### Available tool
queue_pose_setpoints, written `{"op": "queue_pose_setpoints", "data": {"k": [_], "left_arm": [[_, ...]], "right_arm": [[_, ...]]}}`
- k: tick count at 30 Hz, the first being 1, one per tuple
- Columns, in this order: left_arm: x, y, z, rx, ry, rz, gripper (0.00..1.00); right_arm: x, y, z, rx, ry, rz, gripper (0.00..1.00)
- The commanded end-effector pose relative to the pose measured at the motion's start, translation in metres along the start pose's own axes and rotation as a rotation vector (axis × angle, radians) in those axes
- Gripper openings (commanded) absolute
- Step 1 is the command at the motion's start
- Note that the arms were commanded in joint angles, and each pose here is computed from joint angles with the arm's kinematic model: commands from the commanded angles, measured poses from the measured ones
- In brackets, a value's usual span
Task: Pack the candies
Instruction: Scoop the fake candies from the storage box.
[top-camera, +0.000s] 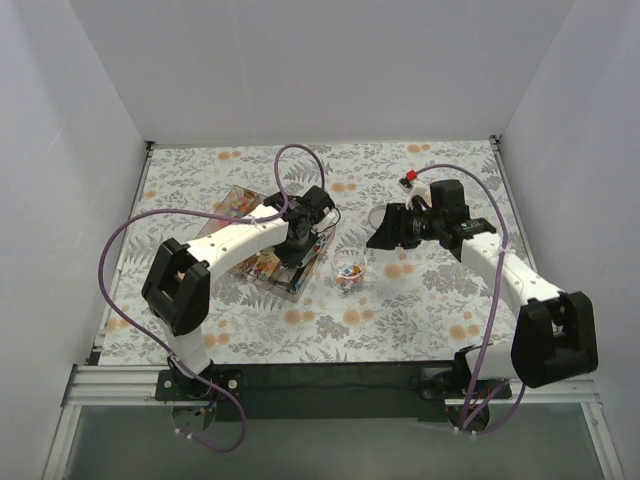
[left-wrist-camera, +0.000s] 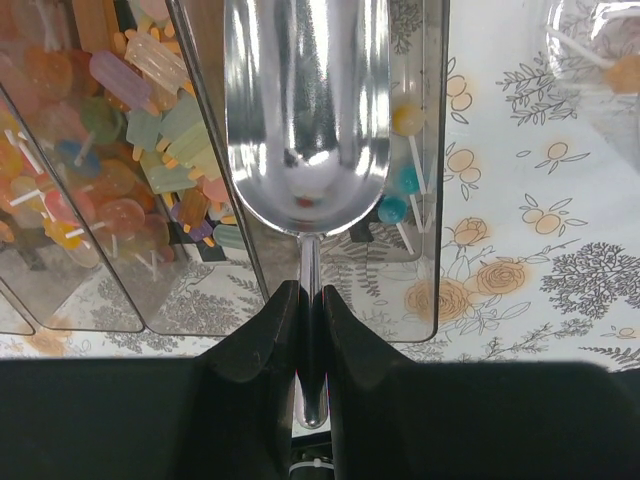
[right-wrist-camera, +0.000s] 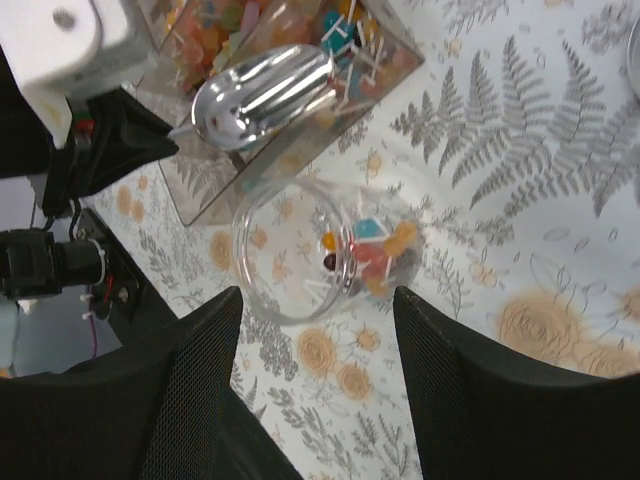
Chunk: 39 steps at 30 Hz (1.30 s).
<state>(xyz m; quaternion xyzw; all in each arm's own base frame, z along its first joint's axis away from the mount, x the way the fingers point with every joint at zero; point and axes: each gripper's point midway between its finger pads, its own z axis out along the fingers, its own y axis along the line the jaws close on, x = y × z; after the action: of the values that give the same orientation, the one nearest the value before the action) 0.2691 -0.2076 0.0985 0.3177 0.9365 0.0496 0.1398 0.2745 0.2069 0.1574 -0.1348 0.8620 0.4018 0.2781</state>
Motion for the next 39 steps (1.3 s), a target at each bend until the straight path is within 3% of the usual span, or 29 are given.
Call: {"op": "queue_pose_setpoints", "data": {"k": [1, 3, 11, 19, 28, 39], "left_arm": [[-0.016, -0.002, -0.009, 0.051, -0.043, -0.011, 0.00], [-0.020, -0.001, -0.011, 0.060, -0.050, -0.021, 0.00], [-0.024, -0.003, -0.015, 0.092, -0.021, -0.031, 0.00], [-0.028, -0.007, -0.013, 0.106, -0.003, -0.033, 0.00], [-0.038, -0.009, -0.012, 0.118, -0.018, -0.034, 0.00], [-0.054, -0.014, 0.001, 0.136, -0.035, -0.028, 0.00]], "right_arm": [[-0.051, 0.007, 0.016, -0.052, -0.086, -0.070, 0.68], [-0.072, 0.012, 0.024, -0.091, -0.120, -0.084, 0.68], [-0.086, 0.002, 0.090, -0.155, -0.058, -0.061, 0.60], [-0.074, 0.001, 0.135, -0.228, 0.013, -0.030, 0.48], [-0.062, -0.010, 0.158, -0.236, 0.054, -0.022, 0.48], [-0.052, -0.002, 0.169, -0.274, 0.092, -0.014, 0.33]]}}
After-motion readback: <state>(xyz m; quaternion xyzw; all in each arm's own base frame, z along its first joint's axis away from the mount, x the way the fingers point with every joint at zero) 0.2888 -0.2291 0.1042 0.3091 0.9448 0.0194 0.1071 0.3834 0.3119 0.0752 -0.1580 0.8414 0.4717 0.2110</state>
